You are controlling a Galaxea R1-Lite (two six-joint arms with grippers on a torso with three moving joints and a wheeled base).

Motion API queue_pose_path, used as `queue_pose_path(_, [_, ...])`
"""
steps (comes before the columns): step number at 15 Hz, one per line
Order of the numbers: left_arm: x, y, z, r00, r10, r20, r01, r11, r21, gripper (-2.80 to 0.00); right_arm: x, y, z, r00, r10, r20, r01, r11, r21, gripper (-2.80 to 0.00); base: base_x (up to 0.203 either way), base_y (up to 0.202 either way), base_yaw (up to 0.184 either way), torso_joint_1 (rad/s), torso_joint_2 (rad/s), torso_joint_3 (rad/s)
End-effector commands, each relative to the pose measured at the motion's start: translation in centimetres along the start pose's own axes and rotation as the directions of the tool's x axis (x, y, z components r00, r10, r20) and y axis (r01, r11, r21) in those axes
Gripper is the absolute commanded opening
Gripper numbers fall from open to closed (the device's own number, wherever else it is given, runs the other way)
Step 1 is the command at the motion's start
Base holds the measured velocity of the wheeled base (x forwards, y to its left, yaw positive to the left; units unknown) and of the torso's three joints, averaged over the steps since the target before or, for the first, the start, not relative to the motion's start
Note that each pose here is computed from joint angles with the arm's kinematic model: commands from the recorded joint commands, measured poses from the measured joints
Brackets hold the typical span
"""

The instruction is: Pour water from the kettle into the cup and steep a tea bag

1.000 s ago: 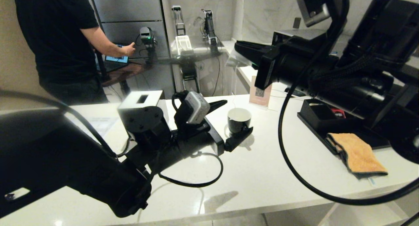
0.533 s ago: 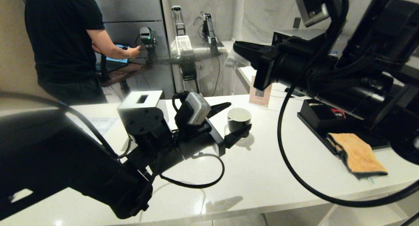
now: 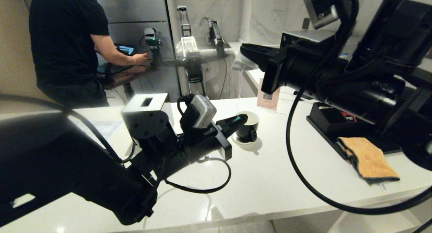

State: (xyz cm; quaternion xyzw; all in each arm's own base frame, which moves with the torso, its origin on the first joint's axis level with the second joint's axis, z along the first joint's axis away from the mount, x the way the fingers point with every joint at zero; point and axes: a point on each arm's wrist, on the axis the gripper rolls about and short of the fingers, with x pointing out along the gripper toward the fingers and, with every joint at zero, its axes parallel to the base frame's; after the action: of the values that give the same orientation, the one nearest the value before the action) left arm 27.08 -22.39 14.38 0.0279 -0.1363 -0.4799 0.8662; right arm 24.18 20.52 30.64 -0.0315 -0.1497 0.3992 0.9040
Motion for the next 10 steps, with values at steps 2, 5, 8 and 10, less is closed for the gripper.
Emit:
queue_pose_path(2, [-0.06, -0.01, 0.18, 1.000, 0.001, 0.015, -0.001, 1.000, 0.007, -2.80, 0.06, 0.07, -0.07, 1.000, 0.003, 0.002, -0.003, 1.000, -0.001, -2.80, 0.000, 0.000, 0.000, 0.000, 0.00, 0.000])
queue_pose_path(5, [-0.19, 0.01, 0.24, 1.000, 0.004, 0.014, -0.004, 1.000, 0.006, -2.80, 0.04, 0.08, -0.12, 1.000, 0.002, 0.000, -0.002, 1.000, -0.001, -2.80, 0.000, 0.000, 0.000, 0.000, 0.00, 0.000])
queue_pose_path(8, [-0.56, -0.12, 0.33, 1.000, 0.004, 0.008, -0.004, 1.000, 0.005, -2.80, 0.06, 0.04, -0.21, 1.000, 0.000, -0.001, 0.000, 1.000, -0.001, -2.80, 0.000, 0.000, 0.000, 0.000, 0.00, 0.000])
queue_pose_path(10, [-0.94, -0.27, 0.41, 1.000, 0.002, 0.000, -0.002, 1.000, 0.000, -2.80, 0.08, 0.00, -0.32, 1.000, -0.002, -0.005, 0.002, 1.000, -0.001, -2.80, 0.000, 0.000, 0.000, 0.000, 0.00, 0.000])
